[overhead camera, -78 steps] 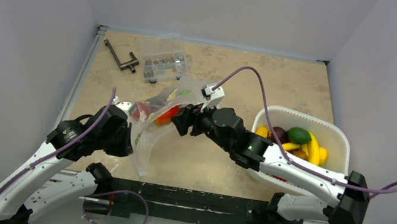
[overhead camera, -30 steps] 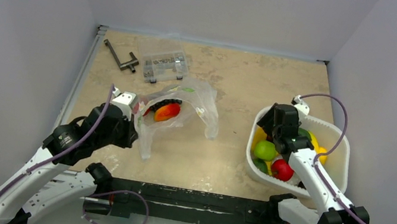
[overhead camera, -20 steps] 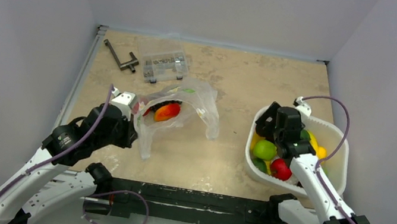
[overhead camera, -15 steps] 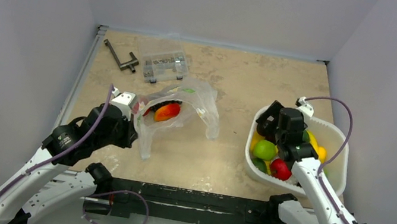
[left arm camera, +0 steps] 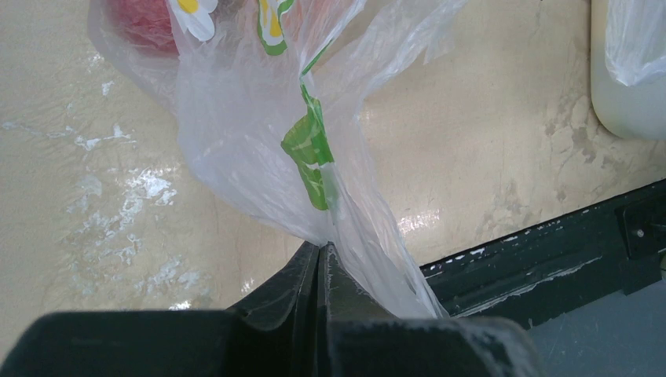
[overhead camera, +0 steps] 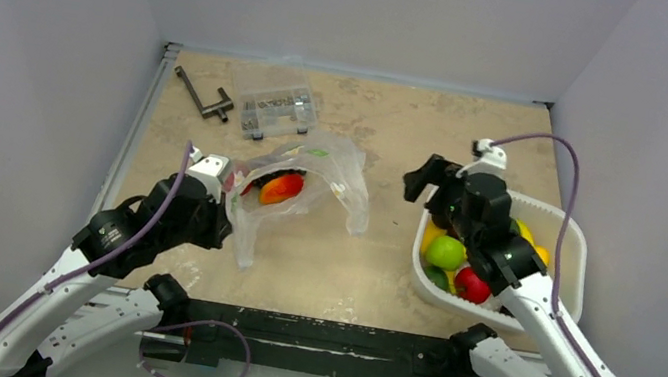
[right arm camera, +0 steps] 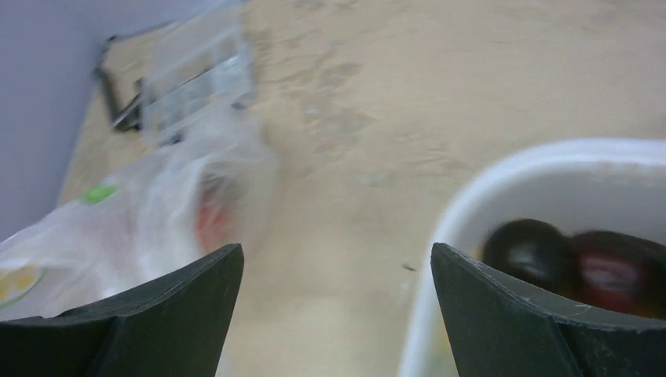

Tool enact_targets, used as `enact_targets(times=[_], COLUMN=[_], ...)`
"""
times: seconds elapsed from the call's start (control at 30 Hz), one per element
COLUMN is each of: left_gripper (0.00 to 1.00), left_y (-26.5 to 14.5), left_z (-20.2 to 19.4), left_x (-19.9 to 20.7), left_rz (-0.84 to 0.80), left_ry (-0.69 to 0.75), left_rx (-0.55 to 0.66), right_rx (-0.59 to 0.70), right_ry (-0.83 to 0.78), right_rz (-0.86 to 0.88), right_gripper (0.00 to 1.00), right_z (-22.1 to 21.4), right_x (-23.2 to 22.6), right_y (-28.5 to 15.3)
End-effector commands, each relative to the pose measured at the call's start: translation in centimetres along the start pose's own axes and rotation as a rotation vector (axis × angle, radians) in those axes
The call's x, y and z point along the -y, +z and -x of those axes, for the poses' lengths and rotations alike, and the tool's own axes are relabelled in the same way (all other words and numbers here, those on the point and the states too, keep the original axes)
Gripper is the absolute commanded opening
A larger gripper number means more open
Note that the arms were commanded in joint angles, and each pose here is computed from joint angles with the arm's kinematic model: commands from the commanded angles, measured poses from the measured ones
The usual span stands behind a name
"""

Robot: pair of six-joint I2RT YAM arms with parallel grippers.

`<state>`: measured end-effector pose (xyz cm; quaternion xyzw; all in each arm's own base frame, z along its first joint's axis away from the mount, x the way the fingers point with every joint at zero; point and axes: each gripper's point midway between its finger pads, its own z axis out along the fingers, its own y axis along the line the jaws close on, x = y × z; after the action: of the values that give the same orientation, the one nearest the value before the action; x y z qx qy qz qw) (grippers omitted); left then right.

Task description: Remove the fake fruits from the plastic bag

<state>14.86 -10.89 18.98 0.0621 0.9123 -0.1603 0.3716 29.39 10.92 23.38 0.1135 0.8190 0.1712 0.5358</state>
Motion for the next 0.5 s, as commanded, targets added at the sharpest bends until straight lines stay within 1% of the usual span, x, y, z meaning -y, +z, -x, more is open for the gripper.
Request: enact_targets(times=[0.0, 0.07, 0.17, 0.27, 0.3, 0.37, 0.47], left_gripper=[0.00, 0.00, 0.00, 0.00, 0.00, 0.00, 0.00], left_y=[0.3, 0.4, 0.5, 0.5, 0.6, 0.6, 0.6], left_z=[0.8, 0.7, 0.6, 0.6, 0.6, 0.6, 0.5], left_x=[0.3, 0.3, 0.4, 0.4, 0.4, 0.4, 0.4], left_rz=[-0.010, -0.008, -0.007, -0.008, -0.008, -0.009, -0.009], left_ry=[0.010, 0.012, 0.014, 0.015, 0.014, 0.016, 0.016], left_rx=[0.031, 0.024, 0.017, 0.013, 0.013, 0.011, 0.008], right_rx=[-0.038, -0.049, -0.073, -0.087, -0.099, -0.126, -0.160], right_ry=[-0.148, -0.169, -0.190, -0.247, -0.263, -0.282, -0.298], right_rz=[0.228, 0.341, 0.524, 0.648, 0.699, 0.761, 0.781], right_gripper=[0.90, 0.88, 0.83, 0.78, 0.72, 0.66, 0.56], right_z=[-0.6, -1.2, -2.4, -4.4, -5.3, -7.3, -10.5], right_x=[-9.2, -13.2, -18.5, -23.0, -24.6, -26.8, -29.0], right_y=[-2.1, -3.4, -5.9, -8.3, -9.3, -10.2, -9.7])
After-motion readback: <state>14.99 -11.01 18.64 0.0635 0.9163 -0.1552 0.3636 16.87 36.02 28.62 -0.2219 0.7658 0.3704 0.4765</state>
